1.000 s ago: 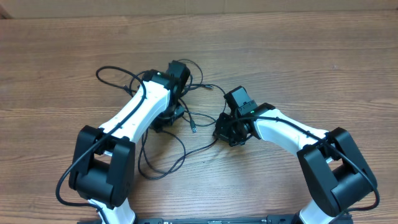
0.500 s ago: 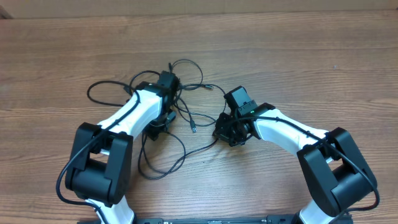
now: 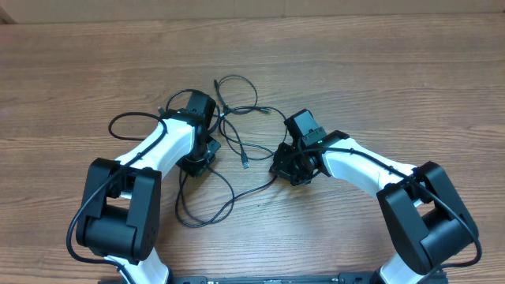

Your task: Untangle cables

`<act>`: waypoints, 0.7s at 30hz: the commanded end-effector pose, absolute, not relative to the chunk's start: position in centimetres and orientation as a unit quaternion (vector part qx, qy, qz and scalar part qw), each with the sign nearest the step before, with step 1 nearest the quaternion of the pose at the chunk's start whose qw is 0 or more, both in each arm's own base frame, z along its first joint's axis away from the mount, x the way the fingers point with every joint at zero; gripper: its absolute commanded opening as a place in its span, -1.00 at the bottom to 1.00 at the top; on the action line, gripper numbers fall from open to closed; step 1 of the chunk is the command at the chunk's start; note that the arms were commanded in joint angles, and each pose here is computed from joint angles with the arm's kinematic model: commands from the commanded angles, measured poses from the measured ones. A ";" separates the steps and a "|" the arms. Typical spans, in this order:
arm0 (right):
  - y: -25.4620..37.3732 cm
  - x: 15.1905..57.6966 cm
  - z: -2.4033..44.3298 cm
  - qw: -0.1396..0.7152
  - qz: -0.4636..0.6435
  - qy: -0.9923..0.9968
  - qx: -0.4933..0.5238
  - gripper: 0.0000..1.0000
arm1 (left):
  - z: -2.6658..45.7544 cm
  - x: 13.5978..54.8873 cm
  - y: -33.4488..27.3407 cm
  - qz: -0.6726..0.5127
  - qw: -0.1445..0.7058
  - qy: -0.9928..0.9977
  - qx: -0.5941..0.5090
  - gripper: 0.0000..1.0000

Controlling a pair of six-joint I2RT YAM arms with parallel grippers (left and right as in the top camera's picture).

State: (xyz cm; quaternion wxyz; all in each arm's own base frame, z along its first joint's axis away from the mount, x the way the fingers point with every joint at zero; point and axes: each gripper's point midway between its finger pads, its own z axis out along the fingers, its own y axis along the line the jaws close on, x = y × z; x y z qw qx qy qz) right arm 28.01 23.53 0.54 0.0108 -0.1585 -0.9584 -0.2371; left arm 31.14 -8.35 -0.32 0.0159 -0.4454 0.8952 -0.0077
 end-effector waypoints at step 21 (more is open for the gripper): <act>23.6 28.0 0.2 0.003 -0.236 -0.963 -0.133 -0.92 | 20.1 34.1 -20.4 -0.387 0.172 0.900 0.103 -0.92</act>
